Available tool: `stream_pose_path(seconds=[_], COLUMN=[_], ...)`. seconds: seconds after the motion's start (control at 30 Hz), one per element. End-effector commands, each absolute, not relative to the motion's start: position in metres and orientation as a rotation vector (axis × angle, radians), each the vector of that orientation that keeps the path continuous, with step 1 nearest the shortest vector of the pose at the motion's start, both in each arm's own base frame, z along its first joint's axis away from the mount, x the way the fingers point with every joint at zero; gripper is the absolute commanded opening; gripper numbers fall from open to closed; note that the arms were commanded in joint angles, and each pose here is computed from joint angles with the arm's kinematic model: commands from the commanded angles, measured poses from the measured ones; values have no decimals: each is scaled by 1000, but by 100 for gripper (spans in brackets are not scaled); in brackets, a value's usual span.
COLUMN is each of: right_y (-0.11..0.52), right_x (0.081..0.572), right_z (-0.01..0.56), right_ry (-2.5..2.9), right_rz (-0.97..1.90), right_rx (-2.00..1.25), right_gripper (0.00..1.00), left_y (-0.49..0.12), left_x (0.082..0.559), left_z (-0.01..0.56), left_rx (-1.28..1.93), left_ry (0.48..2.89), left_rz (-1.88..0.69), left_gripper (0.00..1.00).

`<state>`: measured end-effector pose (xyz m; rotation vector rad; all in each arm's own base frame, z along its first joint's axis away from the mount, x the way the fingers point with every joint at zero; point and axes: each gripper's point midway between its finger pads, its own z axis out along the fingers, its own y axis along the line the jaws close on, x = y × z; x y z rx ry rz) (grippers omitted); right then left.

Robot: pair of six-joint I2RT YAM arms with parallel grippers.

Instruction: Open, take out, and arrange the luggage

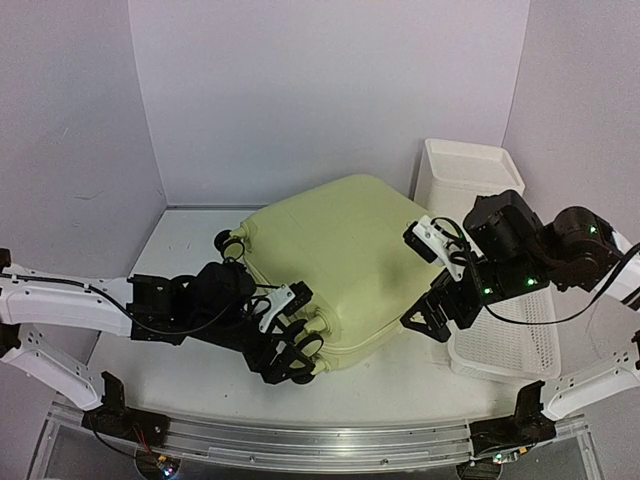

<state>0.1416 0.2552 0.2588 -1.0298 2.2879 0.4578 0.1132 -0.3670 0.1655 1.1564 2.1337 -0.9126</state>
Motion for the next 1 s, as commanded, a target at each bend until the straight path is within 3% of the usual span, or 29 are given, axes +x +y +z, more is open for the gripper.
stream_pose_path(seconds=[0.0, 0.4, 0.57, 0.7, 0.97], right_y=[259, 229, 193, 166, 144], right_x=[148, 165, 177, 187, 202], right_z=[272, 250, 256, 252, 203], right_ry=[2233, 2278, 2278, 2310, 2599], right_rz=[501, 308, 135, -32, 96], right_rx=[-957, -814, -672, -554, -269], right_gripper=[98, 98, 98, 98, 98], left_y=[-384, -407, -407, -408, -405], left_x=[137, 133, 130, 127, 134], left_z=[196, 217, 216, 211, 246], left_rx=[1063, 1091, 1116, 1134, 1058], left_ry=[2044, 2010, 2033, 2087, 2077], left_rz=[-848, -928, -922, -920, -919], left_gripper=[93, 52, 45, 34, 22])
